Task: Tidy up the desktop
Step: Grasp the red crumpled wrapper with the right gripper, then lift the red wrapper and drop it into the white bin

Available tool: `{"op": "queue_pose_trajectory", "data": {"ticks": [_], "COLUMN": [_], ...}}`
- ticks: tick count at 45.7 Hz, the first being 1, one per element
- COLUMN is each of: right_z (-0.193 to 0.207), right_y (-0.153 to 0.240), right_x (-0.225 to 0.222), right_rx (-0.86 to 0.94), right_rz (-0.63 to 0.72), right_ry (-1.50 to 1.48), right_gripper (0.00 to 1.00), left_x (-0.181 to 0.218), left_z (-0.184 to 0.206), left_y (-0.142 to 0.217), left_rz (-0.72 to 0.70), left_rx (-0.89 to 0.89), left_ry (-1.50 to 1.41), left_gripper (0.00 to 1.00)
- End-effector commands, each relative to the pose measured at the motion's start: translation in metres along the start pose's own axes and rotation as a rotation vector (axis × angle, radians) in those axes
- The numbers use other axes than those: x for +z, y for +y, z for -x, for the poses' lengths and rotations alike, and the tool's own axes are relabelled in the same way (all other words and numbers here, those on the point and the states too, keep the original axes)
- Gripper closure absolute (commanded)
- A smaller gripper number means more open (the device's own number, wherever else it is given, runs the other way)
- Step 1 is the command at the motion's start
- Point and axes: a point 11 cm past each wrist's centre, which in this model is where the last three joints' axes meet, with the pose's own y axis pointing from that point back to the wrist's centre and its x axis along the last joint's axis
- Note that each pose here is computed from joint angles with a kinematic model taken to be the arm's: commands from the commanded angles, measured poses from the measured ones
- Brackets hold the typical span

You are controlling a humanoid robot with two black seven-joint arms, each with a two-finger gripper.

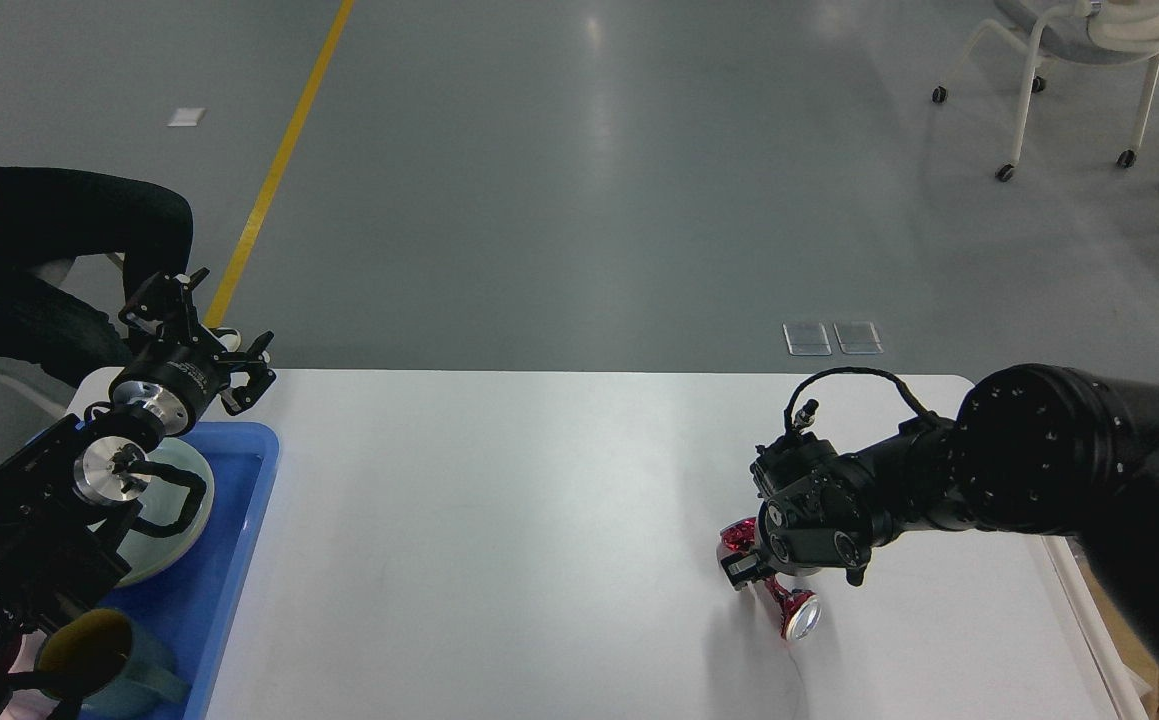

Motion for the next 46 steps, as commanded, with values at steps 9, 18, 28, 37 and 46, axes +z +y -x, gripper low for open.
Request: {"op": "queue_pose_trajectory", "data": {"ticks": [9,18,28,37,46], "right_z": [0.008,0.011,-0.011,-0.049,-0.088], "right_y": [-0.005,-0.006,0.022,0.109,0.201], "right_x": [-0.004,-0.005,0.003,0.043,0.096], "right_rx": [-0.023,-0.03,0.006,0.095,0.19], "right_rz": [-0.014,-0.018,-0.031,-0.148,-0.241], "right_ry": [-0.016,-0.017,-0.031,-0.184,-0.308], "right_gripper": [0.87,0.92,1.0,1.0,0.98], "left_x": [0.0,0.0,0.0,0.0,0.0], "left_z": [0.0,0.0,0.0,0.0,0.0], "left_y": [0.0,0.0,0.0,0.0,0.0], "left_rz": [0.0,0.0,0.0,0.0,-0.001], "left_rx": [0.0,0.0,0.0,0.0,0.0], "left_ry": [0.0,0.0,0.0,0.0,-0.001], "left_gripper": [0.03,0.03,0.03,0.03,0.03]}}
